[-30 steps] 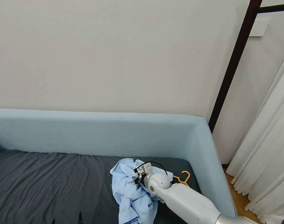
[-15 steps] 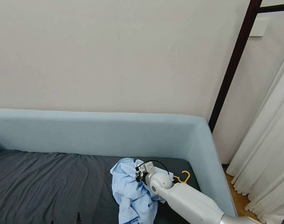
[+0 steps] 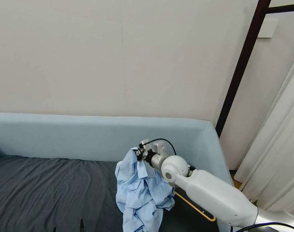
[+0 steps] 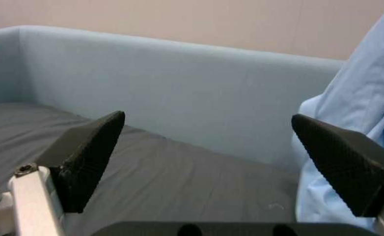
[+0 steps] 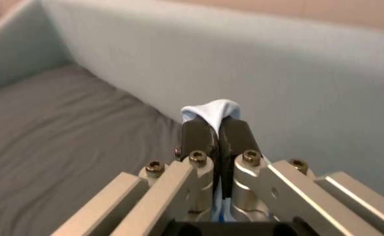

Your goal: Pick up the clothes from the sofa and hang them on the clothes hanger.

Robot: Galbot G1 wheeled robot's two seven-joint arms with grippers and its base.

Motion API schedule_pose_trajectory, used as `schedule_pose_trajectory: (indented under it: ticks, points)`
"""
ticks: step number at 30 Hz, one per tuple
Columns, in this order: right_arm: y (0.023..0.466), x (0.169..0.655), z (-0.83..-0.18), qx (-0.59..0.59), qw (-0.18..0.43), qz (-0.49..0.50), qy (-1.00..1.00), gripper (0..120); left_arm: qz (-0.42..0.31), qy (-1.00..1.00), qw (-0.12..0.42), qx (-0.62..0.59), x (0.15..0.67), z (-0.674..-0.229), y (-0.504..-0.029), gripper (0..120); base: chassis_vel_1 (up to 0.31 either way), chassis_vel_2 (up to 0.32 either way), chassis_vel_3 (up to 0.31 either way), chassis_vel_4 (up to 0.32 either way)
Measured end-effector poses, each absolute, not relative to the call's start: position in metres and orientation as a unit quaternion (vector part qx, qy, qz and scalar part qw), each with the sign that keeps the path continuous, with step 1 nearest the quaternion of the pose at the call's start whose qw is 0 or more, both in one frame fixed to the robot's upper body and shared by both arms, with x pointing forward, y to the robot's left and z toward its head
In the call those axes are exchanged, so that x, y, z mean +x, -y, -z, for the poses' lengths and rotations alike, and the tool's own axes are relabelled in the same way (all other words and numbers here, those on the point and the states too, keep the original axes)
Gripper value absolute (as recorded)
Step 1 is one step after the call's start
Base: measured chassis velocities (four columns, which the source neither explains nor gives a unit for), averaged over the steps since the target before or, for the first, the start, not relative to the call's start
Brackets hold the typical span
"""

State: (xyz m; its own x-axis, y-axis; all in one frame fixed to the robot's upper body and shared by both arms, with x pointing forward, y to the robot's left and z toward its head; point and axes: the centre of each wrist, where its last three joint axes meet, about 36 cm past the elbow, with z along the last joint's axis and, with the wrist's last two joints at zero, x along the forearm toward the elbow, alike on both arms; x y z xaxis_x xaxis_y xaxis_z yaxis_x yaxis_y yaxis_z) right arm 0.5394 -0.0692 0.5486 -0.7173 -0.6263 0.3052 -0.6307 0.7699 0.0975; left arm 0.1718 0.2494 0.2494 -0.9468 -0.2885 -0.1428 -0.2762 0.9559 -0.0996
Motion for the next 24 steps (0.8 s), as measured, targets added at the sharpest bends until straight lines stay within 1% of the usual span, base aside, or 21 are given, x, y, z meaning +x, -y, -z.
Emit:
schedule_pose_trajectory:
  ticks: [1, 5, 6, 11, 12, 15, 16, 20, 21, 24]
  points:
    - [0.069, 0.539, -0.549, 0.339, 0.162, -0.007, 0.927, 0, 0.039, -0.986, 0.078, -0.143, 0.172, -0.249, -0.249, 100, 0.000, 0.000, 0.000, 0.000]
    - [0.058, 0.537, -0.602, 0.360, 0.128, -0.005, 0.924, 0, 0.042, -0.985, 0.082, -0.147, 0.173, -0.252, -0.249, 100, 0.000, 0.000, 0.000, 0.000]
    - [0.058, 0.537, -0.602, 0.360, 0.128, -0.005, 0.924, 0, 0.042, -0.985, 0.082, -0.147, 0.173, -0.252, -0.249, 100, 0.000, 0.000, 0.000, 0.000]
    - [0.032, 0.535, -0.680, 0.396, 0.077, 0.006, 0.915, 0, 0.047, -0.983, 0.086, -0.153, 0.174, -0.256, -0.245, 100, 0.000, 0.000, 0.000, 0.000]
    - [0.032, 0.535, -0.680, 0.396, 0.077, 0.006, 0.915, 0, 0.047, -0.983, 0.086, -0.153, 0.174, -0.256, -0.245, 100, 0.000, 0.000, 0.000, 0.000]
    - [0.014, 0.528, -0.717, 0.420, 0.050, 0.009, 0.906, 0, 0.049, -0.982, 0.087, -0.160, 0.173, -0.256, -0.244, 100, 0.000, 0.000, 0.000, 0.000]
    - [0.014, 0.528, -0.717, 0.420, 0.050, 0.009, 0.906, 0, 0.049, -0.982, 0.087, -0.160, 0.173, -0.256, -0.244, 100, 0.000, 0.000, 0.000, 0.000]
    - [-0.012, 0.512, -0.765, 0.464, 0.008, 0.023, 0.886, 0, 0.052, -0.980, 0.085, -0.171, 0.171, -0.256, -0.243, 100, 0.000, 0.000, 0.000, 0.000]
    - [-0.012, 0.512, -0.765, 0.464, 0.008, 0.023, 0.886, 0, 0.052, -0.980, 0.085, -0.171, 0.171, -0.256, -0.243, 100, 0.000, 0.000, 0.000, 0.000]
    - [-0.026, 0.505, -0.792, 0.488, -0.020, 0.046, 0.871, 0, 0.055, -0.979, 0.084, -0.178, 0.168, -0.257, -0.240, 100, 0.000, 0.000, 0.000, 0.000]
